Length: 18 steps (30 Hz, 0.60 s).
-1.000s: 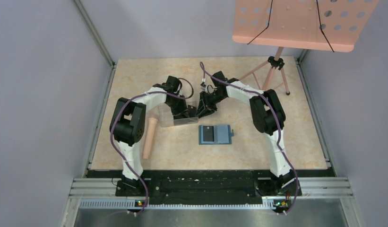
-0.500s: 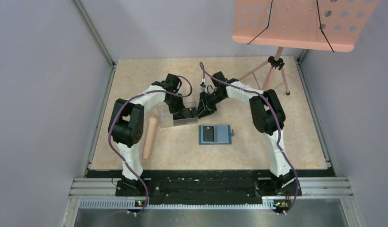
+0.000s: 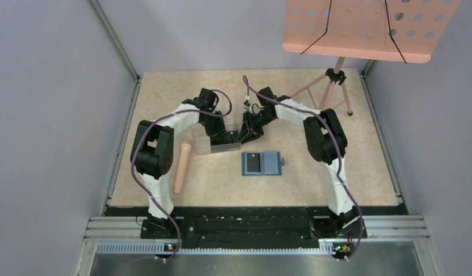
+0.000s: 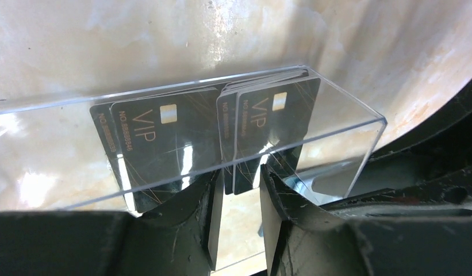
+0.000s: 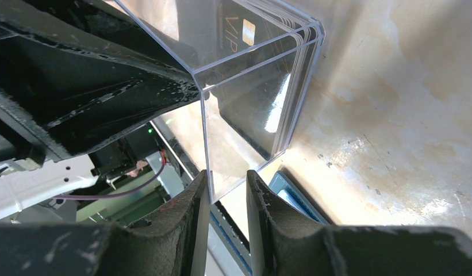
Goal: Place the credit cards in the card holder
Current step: Pick up the credit card from the storage box.
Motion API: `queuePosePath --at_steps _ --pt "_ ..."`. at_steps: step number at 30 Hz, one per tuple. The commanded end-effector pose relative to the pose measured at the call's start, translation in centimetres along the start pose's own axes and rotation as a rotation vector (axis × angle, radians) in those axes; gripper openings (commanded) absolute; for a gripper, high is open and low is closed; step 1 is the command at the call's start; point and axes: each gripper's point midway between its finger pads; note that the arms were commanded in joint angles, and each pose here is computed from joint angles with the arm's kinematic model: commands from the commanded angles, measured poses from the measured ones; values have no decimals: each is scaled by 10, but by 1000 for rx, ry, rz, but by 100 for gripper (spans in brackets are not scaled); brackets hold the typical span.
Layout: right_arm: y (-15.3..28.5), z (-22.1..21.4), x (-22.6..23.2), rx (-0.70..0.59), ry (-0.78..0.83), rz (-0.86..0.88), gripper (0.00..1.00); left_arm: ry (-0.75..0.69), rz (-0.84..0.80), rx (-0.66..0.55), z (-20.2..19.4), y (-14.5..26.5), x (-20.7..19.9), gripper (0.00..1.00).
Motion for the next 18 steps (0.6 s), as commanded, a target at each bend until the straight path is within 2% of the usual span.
queuePosePath --at_steps 1,9,11,15,17,18 --pt "10 -3 26 -11 72 49 26 2 -6 10 -1 -10 -1 35" --pt "10 -2 26 -12 70 49 26 -14 -44 62 -13 -25 -11 29" --pt "9 -2 26 -11 70 48 26 -21 -54 62 -13 -25 -15 26" --pt "9 -3 25 -10 69 47 26 -38 -69 48 -11 -19 -18 11" --pt "9 -3 25 -9 68 48 26 -46 -57 34 -8 -14 -18 13" --pt "9 -3 24 -8 67 47 26 -50 -43 26 -7 -12 -17 19"
Point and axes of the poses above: each gripper's point midway between its finger pads, its own y axis back along the fingers, its own x axis along the line the jaws close on, z = x × y, and after that the axes turned 1 degree about -y, right-handed
